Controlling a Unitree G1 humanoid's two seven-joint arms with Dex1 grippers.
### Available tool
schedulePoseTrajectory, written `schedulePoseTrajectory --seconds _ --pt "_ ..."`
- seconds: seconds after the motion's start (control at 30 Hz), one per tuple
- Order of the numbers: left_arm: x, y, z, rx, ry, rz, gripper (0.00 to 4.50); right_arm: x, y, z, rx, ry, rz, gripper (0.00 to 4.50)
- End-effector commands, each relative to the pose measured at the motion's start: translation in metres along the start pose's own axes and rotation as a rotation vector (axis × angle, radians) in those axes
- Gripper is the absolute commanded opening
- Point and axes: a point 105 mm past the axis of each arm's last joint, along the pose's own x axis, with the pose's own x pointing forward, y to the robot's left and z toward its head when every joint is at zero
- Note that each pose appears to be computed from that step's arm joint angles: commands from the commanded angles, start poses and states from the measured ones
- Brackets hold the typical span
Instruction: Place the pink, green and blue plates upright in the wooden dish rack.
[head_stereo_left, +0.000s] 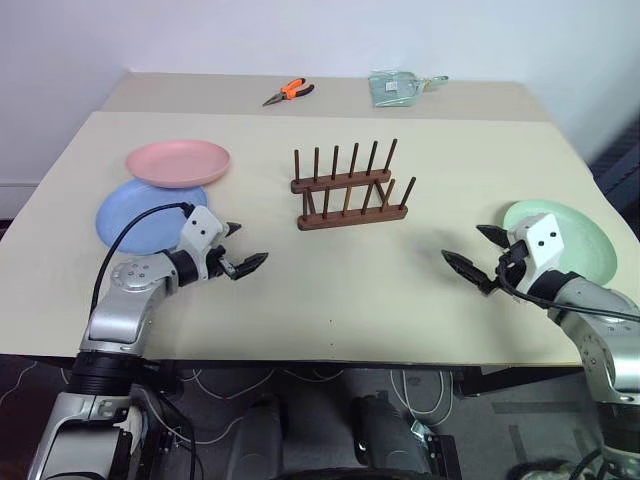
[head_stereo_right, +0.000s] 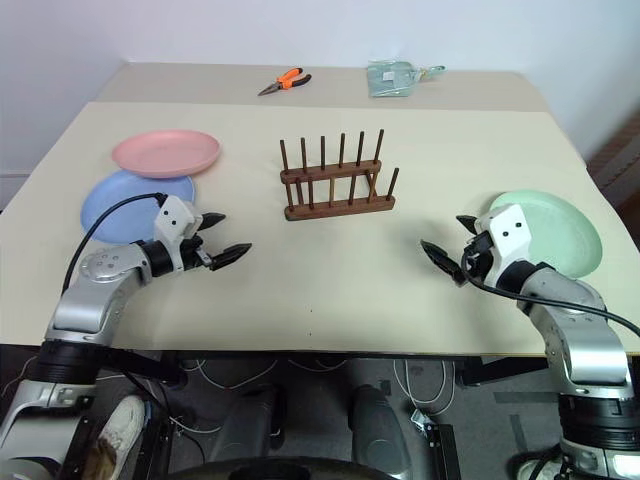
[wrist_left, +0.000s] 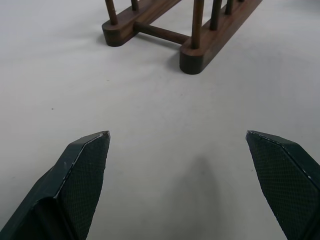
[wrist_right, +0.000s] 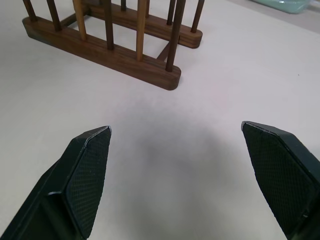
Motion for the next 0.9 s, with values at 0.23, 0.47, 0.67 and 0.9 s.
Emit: schedulePoseTrajectory --seconds 0.23,0.47,0.67,0.9 --pt "0.018 -0.001 0.018 0.027 -0.045 -0.023 4.5 0.009 0.008 0.02 -0.018 -0.079 0.014 4.28" --pt "0.075 -0.005 0.022 0.067 0.01 -0.123 4.5 0.021 0.03 0.025 -0.028 -0.098 0.043 4.28" --pt "0.111 -0.016 0.022 0.045 0.041 -0.224 4.5 0.02 0.042 0.025 -0.037 -0.105 0.03 4.28" --pt "0.127 -0.023 0.02 0.076 0.066 -0.24 2.68 0.009 0.045 0.019 -0.03 -0.094 -0.038 4.5"
